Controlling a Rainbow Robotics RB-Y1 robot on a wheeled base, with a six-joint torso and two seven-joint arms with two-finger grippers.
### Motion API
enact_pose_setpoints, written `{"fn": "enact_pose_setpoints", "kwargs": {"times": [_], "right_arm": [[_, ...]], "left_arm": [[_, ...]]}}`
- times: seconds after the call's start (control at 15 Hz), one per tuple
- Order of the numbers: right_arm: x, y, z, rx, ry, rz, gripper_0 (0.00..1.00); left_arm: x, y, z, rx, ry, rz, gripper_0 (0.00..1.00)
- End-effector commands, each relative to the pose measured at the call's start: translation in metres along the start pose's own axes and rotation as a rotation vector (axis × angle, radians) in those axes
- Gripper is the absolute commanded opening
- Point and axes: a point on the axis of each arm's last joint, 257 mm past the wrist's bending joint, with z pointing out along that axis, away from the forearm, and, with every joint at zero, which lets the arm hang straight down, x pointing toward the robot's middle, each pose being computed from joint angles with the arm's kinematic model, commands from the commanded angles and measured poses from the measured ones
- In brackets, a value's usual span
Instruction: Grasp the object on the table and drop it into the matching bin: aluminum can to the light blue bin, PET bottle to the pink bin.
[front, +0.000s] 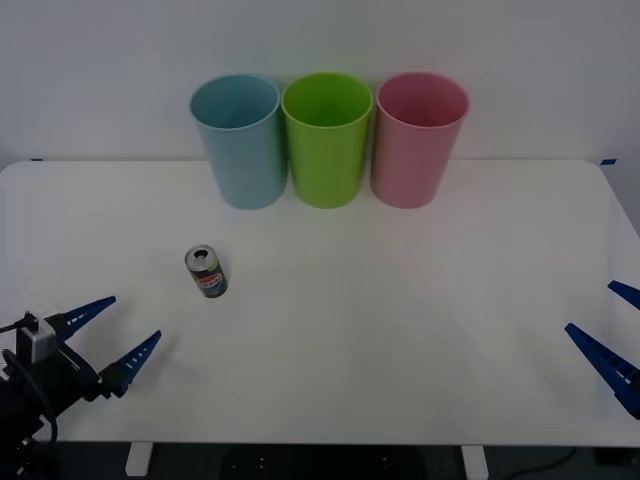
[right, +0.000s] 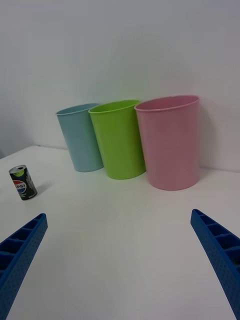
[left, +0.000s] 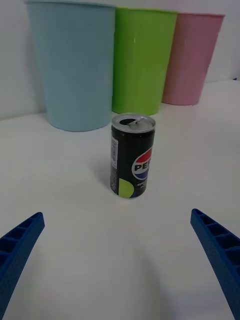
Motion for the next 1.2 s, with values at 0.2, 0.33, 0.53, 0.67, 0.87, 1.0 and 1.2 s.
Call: {"fn": "enact_pose_setpoints", "kwargs": {"times": [0.2,0.33,0.53,0.67,0.87,1.0,1.2], "right_arm": [[0.0,0.0,0.0,0.0,0.0,0.0,1.0],[0.0,0.0,0.0,0.0,0.0,0.0,1.0],[0.0,0.0,0.0,0.0,0.0,0.0,1.0],[0.0,0.0,0.0,0.0,0.0,0.0,1.0],[0.0,0.0,0.0,0.0,0.0,0.0,1.0],[0.0,0.0,0.0,0.0,0.0,0.0,1.0],[0.0,0.0,0.0,0.0,0.0,0.0,1.0]], "left_arm": [[0.0,-0.007,0.031,-0.038,-0.029,-0.021,1.0],[0.0,-0.009,0.041,-0.051,-0.031,-0.019,1.0],[0.002,-0.013,0.056,-0.074,-0.032,-0.025,1.0],[0.003,-0.014,0.066,-0.082,-0.021,-0.021,1.0],[0.007,-0.014,0.083,-0.09,-0.005,-0.024,1.0],[0.007,-0.015,0.094,-0.081,-0.004,-0.034,1.0],[0.006,-0.018,0.108,-0.064,-0.006,-0.036,1.0]]}}
